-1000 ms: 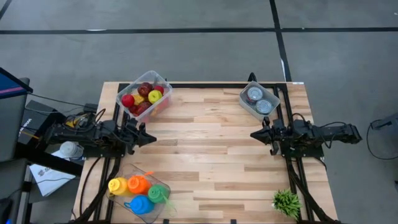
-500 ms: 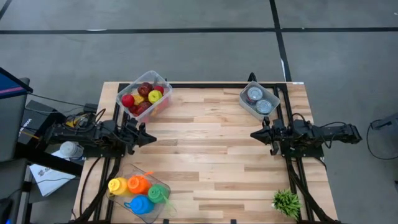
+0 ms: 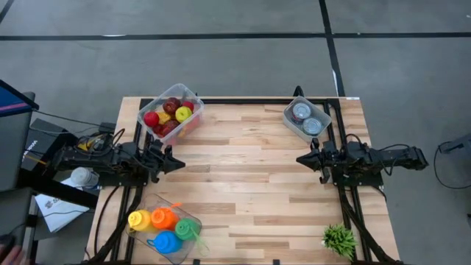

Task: Pick & Place Food Item
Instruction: Return to Home Position

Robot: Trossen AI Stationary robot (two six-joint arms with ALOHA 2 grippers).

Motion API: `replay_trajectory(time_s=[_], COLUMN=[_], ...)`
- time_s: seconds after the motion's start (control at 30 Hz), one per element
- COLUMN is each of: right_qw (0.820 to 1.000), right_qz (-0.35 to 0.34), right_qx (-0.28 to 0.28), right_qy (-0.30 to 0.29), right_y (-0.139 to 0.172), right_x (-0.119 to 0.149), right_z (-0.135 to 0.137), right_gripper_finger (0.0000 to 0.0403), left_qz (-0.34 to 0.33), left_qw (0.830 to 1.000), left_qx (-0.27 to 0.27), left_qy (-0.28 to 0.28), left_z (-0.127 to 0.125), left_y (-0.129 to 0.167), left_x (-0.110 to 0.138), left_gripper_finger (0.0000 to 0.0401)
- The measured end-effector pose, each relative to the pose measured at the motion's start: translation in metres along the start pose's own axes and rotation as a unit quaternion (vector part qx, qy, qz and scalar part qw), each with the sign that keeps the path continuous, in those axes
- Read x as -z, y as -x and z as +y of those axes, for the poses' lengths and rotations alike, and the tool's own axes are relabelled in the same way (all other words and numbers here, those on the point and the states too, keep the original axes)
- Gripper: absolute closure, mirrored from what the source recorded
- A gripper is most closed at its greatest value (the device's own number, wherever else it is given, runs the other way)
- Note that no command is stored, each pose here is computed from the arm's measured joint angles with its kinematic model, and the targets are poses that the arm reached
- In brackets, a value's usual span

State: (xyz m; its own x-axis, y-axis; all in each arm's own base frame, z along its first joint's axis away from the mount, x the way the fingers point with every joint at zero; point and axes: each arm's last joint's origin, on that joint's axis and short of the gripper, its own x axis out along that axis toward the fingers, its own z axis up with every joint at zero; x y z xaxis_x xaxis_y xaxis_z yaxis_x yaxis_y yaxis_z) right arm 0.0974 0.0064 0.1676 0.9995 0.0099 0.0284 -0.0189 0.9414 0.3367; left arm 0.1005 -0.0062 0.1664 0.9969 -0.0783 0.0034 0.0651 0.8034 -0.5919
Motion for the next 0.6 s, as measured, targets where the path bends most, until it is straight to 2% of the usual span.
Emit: replay_trajectory(time_s=[0.6], right_qw=[1.000], right_qz=[0.000], right_qx=[0.000], right_qy=[0.000], right_y=[0.0000], right_x=[0.0000], right_z=[0.0000], right_gripper_finger=[0.0392], left_qz=[0.000], left_qw=[1.000], left_qx=[0.000], left_qy=[0.000], left_z=[0.0000], left_y=[0.0000], left_x=[0.0000], left_gripper_finger=[0.0400])
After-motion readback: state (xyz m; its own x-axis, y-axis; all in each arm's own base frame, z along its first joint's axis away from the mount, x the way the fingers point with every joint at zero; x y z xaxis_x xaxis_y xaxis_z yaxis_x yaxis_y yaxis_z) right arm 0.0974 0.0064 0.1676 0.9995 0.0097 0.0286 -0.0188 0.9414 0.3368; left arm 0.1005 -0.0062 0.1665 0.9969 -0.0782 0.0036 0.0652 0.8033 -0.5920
